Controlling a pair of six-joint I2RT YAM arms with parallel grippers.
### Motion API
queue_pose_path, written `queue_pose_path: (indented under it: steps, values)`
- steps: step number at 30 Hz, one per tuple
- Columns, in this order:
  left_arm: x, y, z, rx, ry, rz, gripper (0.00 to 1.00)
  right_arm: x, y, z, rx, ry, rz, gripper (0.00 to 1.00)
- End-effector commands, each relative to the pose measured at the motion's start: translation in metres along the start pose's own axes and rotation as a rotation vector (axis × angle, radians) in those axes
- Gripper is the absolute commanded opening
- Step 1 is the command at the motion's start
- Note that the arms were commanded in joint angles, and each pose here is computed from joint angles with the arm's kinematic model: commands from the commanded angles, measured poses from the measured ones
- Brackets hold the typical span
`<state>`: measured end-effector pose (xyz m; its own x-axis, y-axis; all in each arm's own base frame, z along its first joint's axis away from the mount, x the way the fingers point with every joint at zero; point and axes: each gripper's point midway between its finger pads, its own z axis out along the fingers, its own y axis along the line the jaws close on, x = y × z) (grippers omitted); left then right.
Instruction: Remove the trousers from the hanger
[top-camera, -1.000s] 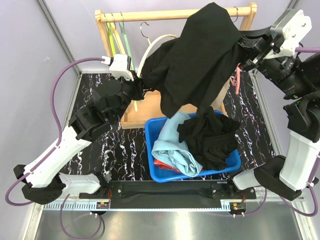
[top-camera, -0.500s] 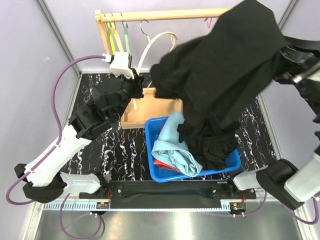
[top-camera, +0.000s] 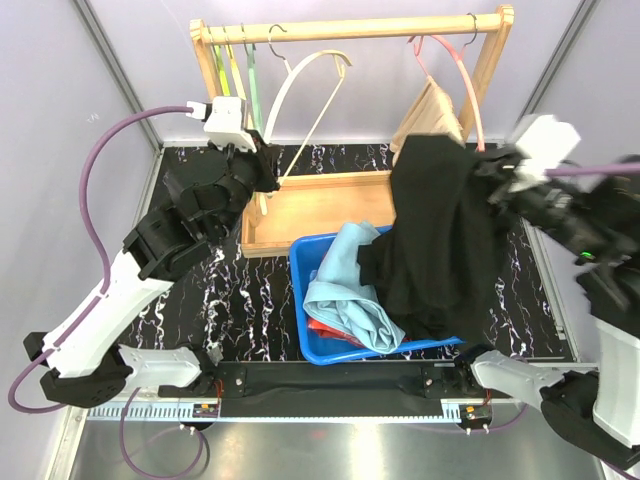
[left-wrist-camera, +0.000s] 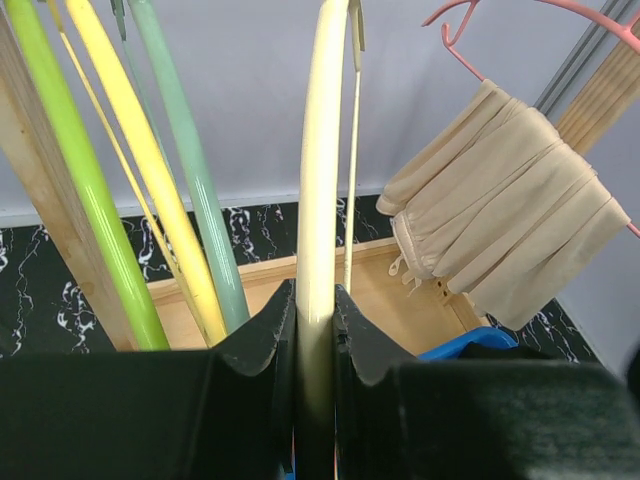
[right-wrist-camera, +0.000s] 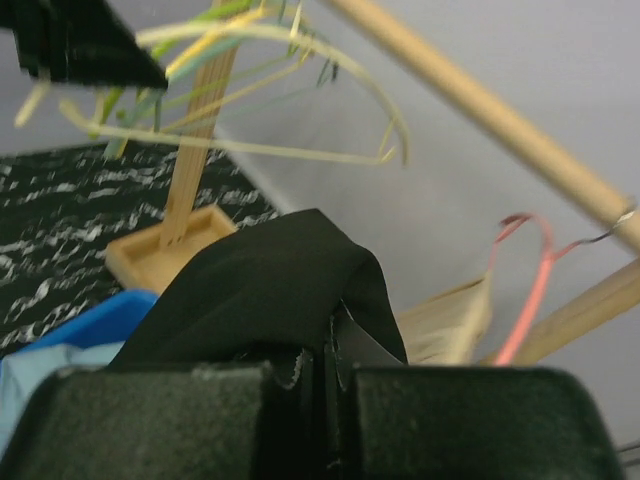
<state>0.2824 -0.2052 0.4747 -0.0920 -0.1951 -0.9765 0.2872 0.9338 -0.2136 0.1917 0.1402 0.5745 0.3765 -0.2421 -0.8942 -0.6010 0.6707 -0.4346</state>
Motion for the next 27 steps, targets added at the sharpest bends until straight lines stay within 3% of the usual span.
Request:
queue_pose_path:
  steps: [1,9,14,20,27]
  values:
    - [-0.053,0.002,-0.021,0.03,-0.139,-0.112,0.0,0.036,0.02,0.007,-0.066,0.062,0.025,0.0]
    - [-0.06,0.003,-0.027,0.039,-0.146,-0.114,0.0,0.156,0.11,0.012,-0.371,0.267,0.184,0.0]
    - [-0.058,0.002,-0.028,0.047,-0.14,-0.125,0.0,0.259,0.174,-0.012,-0.599,0.462,0.206,0.0]
    - [-0.055,0.002,-0.024,0.034,-0.13,-0.131,0.0,0.334,0.205,-0.019,-0.669,0.58,0.213,0.06]
    - [-0.057,0.0,-0.019,0.02,-0.126,-0.136,0.0,0.4,0.207,-0.019,-0.6,0.728,0.184,0.09]
